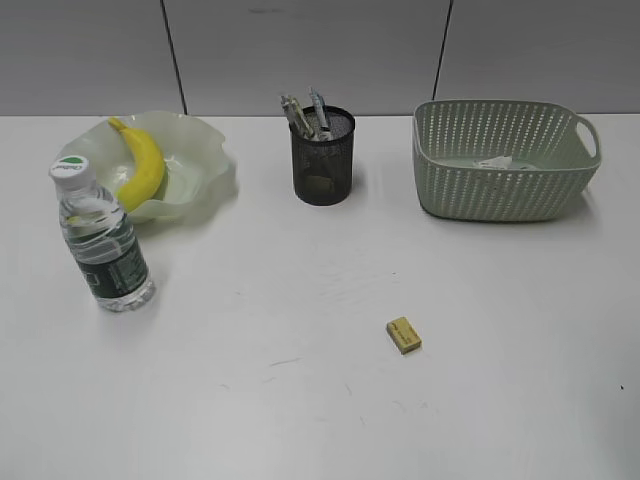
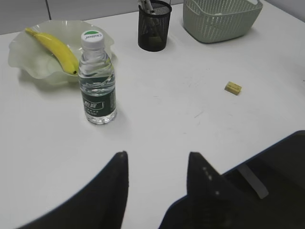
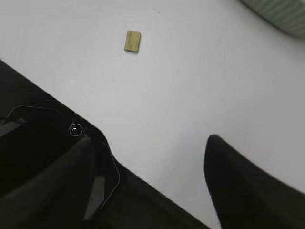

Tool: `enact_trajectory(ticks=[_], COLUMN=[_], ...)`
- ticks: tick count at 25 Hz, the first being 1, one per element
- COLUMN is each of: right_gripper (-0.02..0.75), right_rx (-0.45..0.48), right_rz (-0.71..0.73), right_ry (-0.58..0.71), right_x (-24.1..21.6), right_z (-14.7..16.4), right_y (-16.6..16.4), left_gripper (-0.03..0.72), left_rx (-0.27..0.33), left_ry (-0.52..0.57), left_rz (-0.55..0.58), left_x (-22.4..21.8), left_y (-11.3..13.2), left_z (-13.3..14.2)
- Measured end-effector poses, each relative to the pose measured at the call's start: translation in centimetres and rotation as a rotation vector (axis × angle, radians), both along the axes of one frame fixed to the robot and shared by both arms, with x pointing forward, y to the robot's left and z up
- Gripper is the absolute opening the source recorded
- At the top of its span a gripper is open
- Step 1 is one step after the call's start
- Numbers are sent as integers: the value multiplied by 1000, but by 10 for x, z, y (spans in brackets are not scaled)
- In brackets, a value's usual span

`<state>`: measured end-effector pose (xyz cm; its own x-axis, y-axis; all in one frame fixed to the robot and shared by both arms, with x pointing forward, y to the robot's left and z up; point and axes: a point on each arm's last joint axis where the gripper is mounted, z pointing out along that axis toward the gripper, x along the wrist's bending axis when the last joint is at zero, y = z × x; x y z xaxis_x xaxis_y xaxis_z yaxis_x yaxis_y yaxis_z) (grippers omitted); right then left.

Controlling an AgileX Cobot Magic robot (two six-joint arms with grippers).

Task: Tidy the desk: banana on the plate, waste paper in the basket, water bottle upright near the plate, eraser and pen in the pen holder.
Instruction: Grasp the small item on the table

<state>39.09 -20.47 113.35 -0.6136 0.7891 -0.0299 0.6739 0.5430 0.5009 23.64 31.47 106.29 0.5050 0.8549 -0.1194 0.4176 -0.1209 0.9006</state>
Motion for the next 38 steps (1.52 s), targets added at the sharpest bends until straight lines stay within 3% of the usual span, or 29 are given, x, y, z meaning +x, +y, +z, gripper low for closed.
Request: enact_trajectory(ticks=[6,12,21,26,29,38], right_gripper=[561,561,561,561,561,561], right_rx=[42,109,281,289,291,292], right_rz=[-5,-11,-19,-33,-35,-37], right_ry=[-59,-214,-524,-534,-532,-531], right_x=[-68,-114,-157,-158,-158,-158], right_z=[-43,-79,-77,-77,-77,-78], right_y=[-40,-69,-96,-97,-97,-97], left_gripper=[309,309,309,309,309,311], left_rx=[0,2,125,106,134,267], left_ry=[0,-2,96,44,74,299], left_rz=[0,1,13,-22,-43,-82], left_x=[0,0,31,73,107,214], left_y=[0,0,-22,-60,-90,-192], left_z=[0,0,7,26,25,7])
